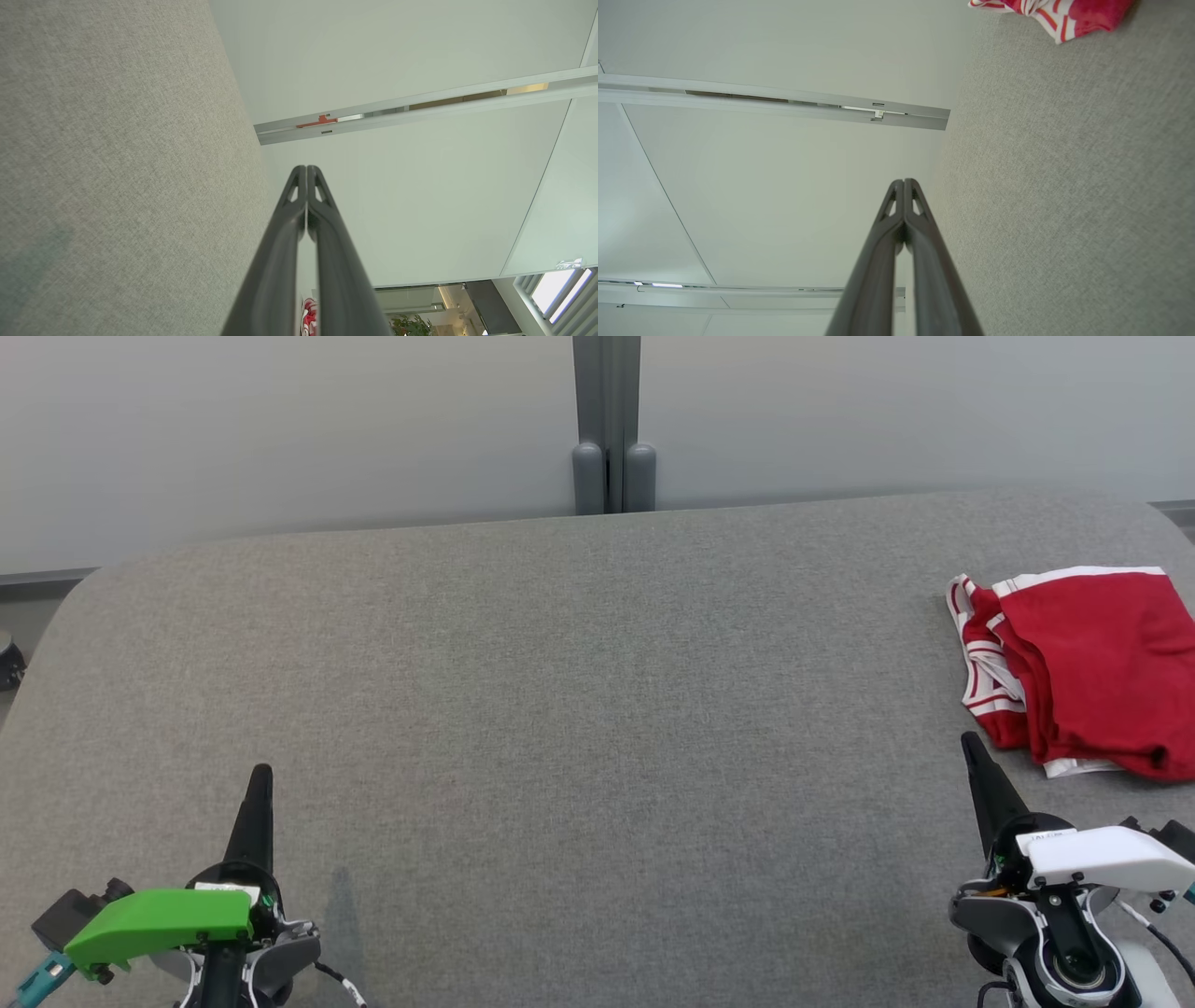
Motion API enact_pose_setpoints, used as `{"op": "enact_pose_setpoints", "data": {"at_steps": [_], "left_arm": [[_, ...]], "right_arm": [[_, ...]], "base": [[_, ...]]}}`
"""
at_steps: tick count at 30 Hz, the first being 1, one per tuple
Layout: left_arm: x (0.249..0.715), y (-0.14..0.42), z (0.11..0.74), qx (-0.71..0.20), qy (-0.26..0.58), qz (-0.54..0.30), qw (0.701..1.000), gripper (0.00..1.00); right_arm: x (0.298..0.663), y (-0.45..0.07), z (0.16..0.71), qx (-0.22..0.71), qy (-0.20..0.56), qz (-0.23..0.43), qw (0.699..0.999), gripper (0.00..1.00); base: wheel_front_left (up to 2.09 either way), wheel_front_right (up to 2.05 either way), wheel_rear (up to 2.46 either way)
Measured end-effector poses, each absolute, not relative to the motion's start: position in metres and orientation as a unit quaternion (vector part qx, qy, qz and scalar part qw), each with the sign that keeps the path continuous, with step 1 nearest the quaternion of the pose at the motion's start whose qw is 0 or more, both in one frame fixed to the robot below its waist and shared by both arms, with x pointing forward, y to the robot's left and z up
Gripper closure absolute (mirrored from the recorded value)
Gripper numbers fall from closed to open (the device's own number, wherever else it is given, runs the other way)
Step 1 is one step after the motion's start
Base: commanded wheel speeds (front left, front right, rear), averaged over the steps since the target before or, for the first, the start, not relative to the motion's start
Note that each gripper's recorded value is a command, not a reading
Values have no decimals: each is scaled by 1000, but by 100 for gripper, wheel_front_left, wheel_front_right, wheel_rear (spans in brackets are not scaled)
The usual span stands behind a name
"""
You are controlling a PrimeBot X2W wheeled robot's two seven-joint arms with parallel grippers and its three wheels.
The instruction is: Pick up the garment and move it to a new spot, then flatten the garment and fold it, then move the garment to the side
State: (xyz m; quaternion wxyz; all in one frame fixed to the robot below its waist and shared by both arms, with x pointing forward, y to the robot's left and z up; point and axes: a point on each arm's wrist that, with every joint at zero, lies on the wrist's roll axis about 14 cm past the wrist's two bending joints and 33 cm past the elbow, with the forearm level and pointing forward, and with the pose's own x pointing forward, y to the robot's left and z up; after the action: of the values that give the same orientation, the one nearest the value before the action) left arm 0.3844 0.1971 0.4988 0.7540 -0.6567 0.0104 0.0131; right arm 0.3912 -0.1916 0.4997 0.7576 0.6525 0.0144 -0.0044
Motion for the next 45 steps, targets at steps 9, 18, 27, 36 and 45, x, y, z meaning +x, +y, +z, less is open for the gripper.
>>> {"op": "enact_pose_setpoints", "data": {"at_steps": [9, 18, 27, 36, 45], "left_arm": [[385, 198, 500, -679, 9, 11, 734, 100], [386, 199, 502, -700, 7, 7, 714, 100], [387, 200, 503, -708, 6, 6, 706, 100], [387, 200, 503, -709, 6, 5, 706, 100], [387, 200, 503, -709, 5, 6, 705, 100]], "right_arm": [[390, -195, 502, 676, 9, -5, 736, 100], [388, -198, 504, 699, 5, -4, 716, 100], [388, -200, 505, 708, 3, -2, 706, 100], [388, -200, 505, 708, 2, -2, 706, 100], [388, -200, 505, 709, 2, -2, 705, 100]], "base": [[0, 0, 0], [0, 0, 0], [0, 0, 0], [0, 0, 0], [0, 0, 0]]}}
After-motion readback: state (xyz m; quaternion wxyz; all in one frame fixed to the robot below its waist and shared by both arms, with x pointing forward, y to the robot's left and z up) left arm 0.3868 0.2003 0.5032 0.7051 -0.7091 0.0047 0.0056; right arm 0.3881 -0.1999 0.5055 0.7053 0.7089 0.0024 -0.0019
